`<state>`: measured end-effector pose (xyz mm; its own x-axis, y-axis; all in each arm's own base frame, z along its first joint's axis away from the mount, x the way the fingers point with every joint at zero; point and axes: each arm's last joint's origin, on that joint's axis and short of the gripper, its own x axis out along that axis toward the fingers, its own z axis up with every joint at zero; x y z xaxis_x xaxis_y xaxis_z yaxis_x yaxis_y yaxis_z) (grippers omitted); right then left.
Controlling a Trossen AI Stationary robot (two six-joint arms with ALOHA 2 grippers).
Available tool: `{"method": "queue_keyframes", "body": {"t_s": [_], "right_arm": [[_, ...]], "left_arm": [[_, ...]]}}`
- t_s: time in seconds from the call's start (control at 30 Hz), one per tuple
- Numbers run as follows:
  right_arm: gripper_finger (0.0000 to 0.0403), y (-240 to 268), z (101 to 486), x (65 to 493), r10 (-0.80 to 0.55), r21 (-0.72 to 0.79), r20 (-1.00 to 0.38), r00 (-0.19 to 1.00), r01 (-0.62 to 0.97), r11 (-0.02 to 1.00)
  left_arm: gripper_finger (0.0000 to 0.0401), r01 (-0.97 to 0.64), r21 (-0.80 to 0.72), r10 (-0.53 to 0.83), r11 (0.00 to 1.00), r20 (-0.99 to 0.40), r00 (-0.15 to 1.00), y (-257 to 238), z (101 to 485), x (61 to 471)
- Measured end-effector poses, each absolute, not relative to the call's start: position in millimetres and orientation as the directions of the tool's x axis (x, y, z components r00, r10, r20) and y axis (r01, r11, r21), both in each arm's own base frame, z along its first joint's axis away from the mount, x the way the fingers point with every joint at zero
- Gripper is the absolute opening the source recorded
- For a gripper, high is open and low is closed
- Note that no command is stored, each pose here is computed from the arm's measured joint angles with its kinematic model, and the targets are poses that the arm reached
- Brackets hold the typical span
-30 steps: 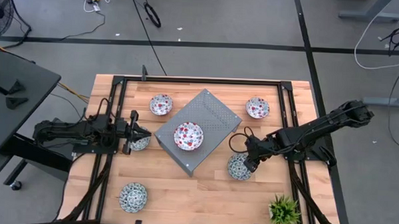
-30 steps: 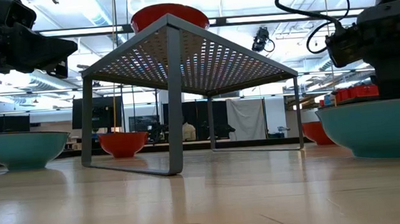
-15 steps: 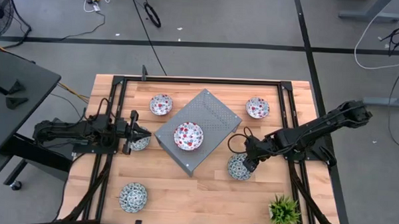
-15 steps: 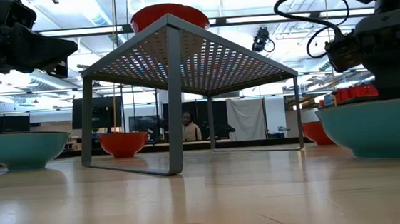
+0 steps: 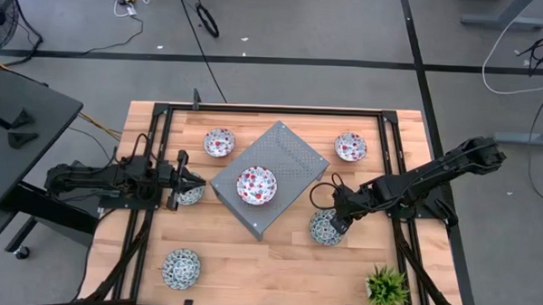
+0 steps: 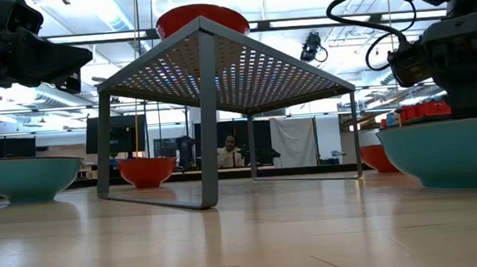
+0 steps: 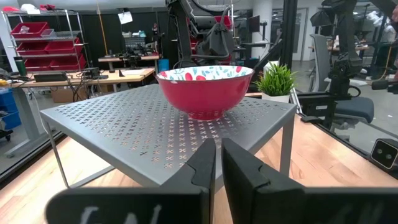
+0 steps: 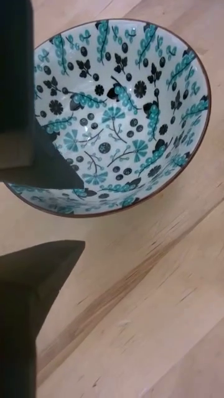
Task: Pick & Place Mini bowls
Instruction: Put the right blue patterned bowl on the shelf
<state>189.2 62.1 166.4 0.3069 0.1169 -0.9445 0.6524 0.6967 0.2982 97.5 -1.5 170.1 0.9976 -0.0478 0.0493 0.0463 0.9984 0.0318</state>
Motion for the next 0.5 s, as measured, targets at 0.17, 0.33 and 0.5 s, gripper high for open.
{"method": "queue_keyframes", "body": {"t_s": [0.17,0.33,0.5], "right_arm": [[0.0103,62.1,166.4,189.2,0.118,0.299,-0.945,0.307,0.652,0.697],[0.0083,62.1,166.5,189.2,0.119,0.3,-0.944,0.307,0.652,0.696],[0.0067,62.2,166.5,189.3,0.12,0.304,-0.944,0.307,0.669,0.678]], "left_arm": [[0.003,0.046,0.032,-0.048,0.998,0.049,0.998,-1.5,170.1,97.5],[0.003,0.046,0.032,-0.048,0.998,0.049,0.998,-1.5,170.2,97.5],[0.003,0.046,0.032,-0.048,0.998,0.049,0.998,-1.5,170.1,97.5]]}}
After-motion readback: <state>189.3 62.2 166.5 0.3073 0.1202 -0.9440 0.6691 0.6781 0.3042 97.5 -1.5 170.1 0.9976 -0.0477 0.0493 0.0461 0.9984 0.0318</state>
